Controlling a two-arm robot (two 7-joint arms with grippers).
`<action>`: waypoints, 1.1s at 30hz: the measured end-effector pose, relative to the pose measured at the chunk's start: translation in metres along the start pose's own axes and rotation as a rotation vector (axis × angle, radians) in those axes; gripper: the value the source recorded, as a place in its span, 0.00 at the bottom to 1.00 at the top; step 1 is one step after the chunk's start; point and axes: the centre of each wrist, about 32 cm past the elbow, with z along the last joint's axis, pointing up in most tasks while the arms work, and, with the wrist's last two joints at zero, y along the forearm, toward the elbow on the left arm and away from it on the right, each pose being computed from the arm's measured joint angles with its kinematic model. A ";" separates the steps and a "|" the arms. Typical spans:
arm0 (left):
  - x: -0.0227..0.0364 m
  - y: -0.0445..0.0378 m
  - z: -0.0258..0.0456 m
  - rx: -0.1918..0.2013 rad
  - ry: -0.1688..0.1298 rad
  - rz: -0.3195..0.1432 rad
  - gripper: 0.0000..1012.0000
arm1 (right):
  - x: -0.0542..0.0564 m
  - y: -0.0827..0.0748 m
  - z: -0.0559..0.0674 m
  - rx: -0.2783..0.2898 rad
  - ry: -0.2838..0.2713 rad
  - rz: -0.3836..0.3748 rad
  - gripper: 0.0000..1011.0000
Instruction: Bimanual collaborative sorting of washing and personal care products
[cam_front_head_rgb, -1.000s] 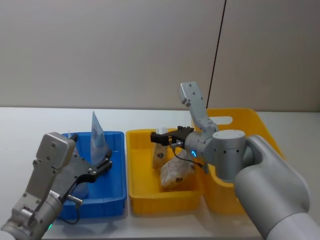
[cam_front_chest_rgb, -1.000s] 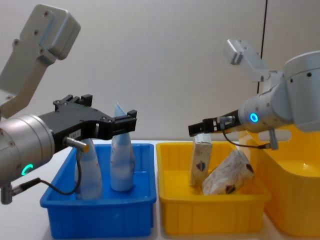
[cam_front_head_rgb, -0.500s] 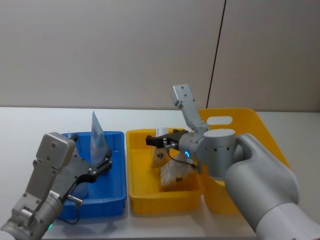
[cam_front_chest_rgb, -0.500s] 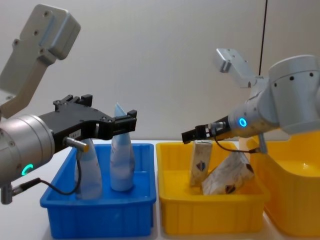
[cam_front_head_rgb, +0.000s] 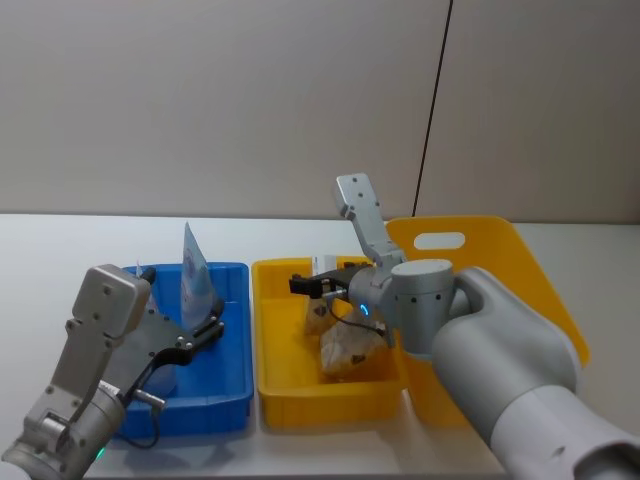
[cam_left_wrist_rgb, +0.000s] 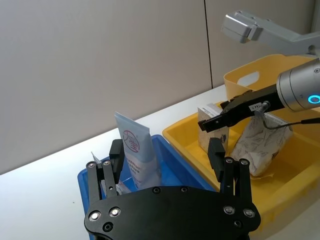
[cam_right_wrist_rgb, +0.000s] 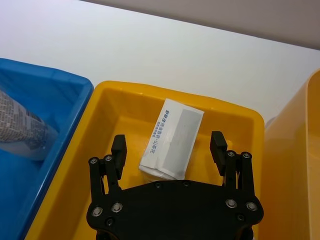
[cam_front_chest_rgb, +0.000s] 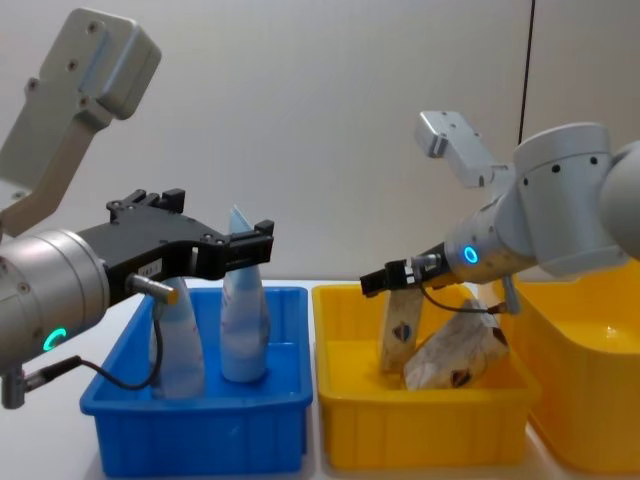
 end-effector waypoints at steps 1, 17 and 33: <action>0.0000 0.0000 0.0000 0.000 0.000 0.000 0.99 | 0.000 0.002 -0.001 -0.004 0.001 -0.004 0.99; 0.0000 0.0000 0.0000 0.000 0.000 0.000 0.99 | -0.003 0.009 -0.004 -0.019 0.018 -0.013 0.91; 0.0000 0.0000 0.0000 0.000 0.000 0.000 0.99 | -0.003 0.010 -0.006 -0.023 0.026 -0.011 0.41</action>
